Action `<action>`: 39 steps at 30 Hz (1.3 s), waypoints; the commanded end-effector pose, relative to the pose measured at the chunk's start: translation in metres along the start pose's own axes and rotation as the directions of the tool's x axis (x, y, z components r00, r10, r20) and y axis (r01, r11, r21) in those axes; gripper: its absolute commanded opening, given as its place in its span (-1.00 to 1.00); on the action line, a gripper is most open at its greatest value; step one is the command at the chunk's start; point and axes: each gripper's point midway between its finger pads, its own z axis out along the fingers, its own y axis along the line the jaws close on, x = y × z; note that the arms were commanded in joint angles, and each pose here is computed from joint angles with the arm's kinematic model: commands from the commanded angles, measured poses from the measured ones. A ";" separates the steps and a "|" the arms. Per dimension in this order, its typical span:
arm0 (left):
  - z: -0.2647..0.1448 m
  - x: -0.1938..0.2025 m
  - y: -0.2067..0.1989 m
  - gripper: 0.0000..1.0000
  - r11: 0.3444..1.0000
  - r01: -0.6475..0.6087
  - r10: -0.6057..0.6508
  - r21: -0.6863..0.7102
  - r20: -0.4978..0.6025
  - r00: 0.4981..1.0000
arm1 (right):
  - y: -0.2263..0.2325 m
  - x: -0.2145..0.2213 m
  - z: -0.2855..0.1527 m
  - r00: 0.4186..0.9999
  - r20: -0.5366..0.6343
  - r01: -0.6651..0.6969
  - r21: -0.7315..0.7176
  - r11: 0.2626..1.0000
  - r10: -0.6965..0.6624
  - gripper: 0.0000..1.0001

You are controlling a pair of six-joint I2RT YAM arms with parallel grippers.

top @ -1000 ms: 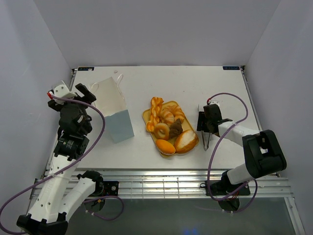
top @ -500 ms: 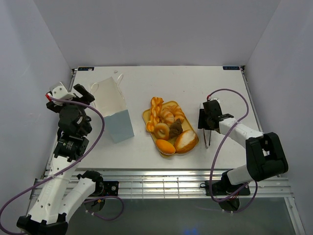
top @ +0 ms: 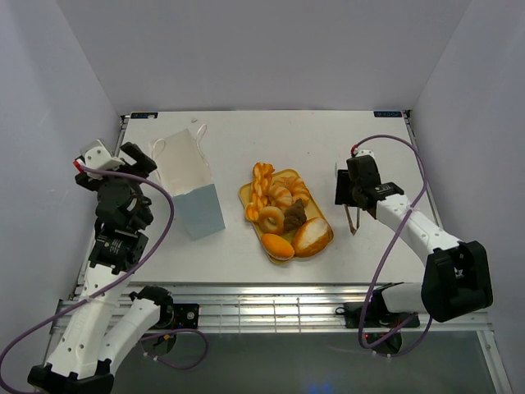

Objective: Place the fake bread into the paper bag

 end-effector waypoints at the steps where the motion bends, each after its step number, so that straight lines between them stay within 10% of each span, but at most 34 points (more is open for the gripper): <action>1: -0.002 -0.002 0.003 0.87 1.000 -0.003 0.003 -0.006 0.012 1.000 | 0.004 -0.028 -0.021 0.998 0.060 0.017 -0.032 0.999 -0.015 0.33; 39: -0.002 0.006 0.011 0.86 0.999 -0.032 0.033 -0.039 0.025 0.999 | 0.074 0.006 -0.160 0.985 0.064 0.168 -0.525 0.834 -0.158 0.40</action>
